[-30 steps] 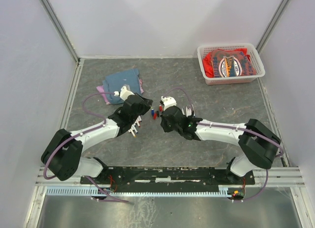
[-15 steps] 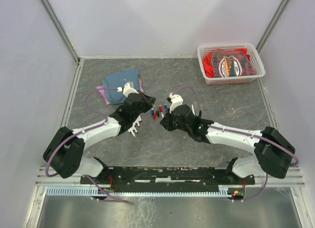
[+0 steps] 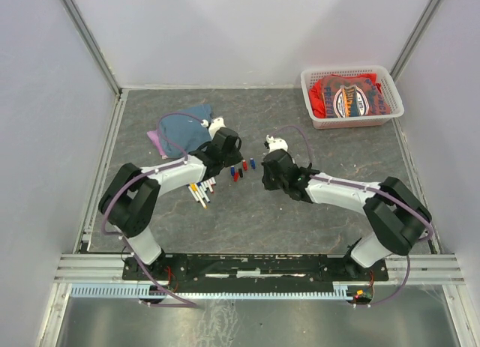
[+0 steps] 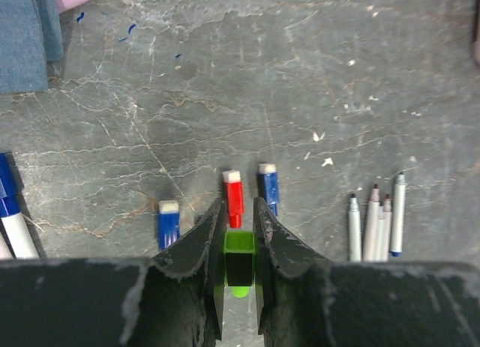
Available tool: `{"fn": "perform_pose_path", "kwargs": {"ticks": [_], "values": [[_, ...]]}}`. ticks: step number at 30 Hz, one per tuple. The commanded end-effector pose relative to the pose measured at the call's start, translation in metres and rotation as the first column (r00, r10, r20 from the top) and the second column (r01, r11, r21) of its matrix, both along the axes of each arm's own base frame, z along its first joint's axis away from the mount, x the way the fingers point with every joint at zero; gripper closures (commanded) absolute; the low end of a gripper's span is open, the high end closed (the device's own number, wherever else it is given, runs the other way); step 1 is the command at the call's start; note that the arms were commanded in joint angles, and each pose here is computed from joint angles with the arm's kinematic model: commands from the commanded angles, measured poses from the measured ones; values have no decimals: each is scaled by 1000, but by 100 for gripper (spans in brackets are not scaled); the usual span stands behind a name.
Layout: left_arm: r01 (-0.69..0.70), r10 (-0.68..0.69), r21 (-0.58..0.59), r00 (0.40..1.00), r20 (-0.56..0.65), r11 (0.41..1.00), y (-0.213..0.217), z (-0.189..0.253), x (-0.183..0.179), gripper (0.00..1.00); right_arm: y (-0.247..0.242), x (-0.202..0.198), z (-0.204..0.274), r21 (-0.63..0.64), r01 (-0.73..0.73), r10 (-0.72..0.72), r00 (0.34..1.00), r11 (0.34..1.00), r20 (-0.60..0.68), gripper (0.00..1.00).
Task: Open the pen caps
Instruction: Place the pen cap at the center of the board.
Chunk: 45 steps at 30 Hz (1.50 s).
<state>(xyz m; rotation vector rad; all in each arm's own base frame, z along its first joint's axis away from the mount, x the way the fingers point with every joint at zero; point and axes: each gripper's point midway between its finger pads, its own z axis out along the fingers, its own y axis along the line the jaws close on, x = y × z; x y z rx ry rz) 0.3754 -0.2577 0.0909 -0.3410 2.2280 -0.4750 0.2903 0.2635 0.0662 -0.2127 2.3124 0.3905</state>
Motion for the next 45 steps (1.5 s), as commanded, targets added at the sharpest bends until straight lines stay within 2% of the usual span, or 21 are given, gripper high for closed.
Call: {"fn": "perform_pose_path", "kwargs": {"ticks": [1, 7, 14, 31, 45], "values": [[30, -32, 108, 999, 16, 994, 3, 2, 14, 97, -3, 23, 10, -38, 48, -47, 998, 998, 43, 99], [50, -48, 171, 999, -12, 984, -1, -8, 25, 97, -10, 36, -3, -84, 73, -72, 997, 994, 23, 98], [59, -53, 216, 998, -36, 975, -2, -20, 33, 93, -20, 43, -16, -147, 104, -103, 995, 984, 14, 91], [73, -59, 246, 996, -64, 967, -6, -32, 43, 85, -35, 51, -33, -243, 135, -136, 991, 961, 12, 80], [80, -65, 249, 996, -66, 965, -9, -32, 47, 77, -44, 53, -43, -286, 148, -153, 988, 947, 7, 75]]}}
